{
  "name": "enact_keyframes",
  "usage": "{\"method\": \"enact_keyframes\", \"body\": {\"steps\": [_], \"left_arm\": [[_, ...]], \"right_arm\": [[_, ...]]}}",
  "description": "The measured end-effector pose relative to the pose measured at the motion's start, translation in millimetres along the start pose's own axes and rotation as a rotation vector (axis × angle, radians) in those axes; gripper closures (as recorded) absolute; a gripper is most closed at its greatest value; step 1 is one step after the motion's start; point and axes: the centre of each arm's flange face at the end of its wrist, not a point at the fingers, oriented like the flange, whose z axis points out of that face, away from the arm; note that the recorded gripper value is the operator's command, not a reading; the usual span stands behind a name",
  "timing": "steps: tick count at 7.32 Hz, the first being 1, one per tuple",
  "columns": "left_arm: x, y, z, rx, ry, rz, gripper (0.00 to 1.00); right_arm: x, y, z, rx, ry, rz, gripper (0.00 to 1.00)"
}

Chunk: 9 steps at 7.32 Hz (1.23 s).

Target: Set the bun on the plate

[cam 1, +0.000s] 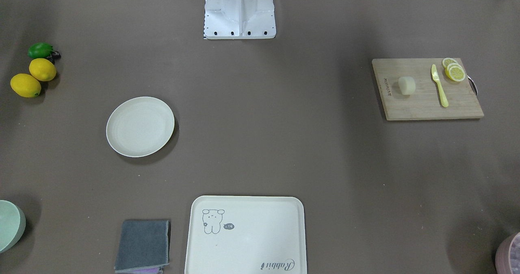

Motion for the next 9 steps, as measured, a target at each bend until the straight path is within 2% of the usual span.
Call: {"method": "enact_keyframes", "body": {"steps": [5, 6, 9], "left_arm": [[4, -2, -3, 0.008, -0.002, 0.014, 0.03], [8, -5, -8, 0.020, -0.004, 0.023, 0.03], [29, -16, -40, 0.099, -0.015, 0.076, 0.03]], "right_arm": [[-2, -1, -1, 0.012, -0.002, -0.011, 0.00], [-5, -3, -4, 0.039, -0.010, -0.036, 0.00], [-20, -14, -20, 0.202, -0.002, -0.191, 0.00]]}}
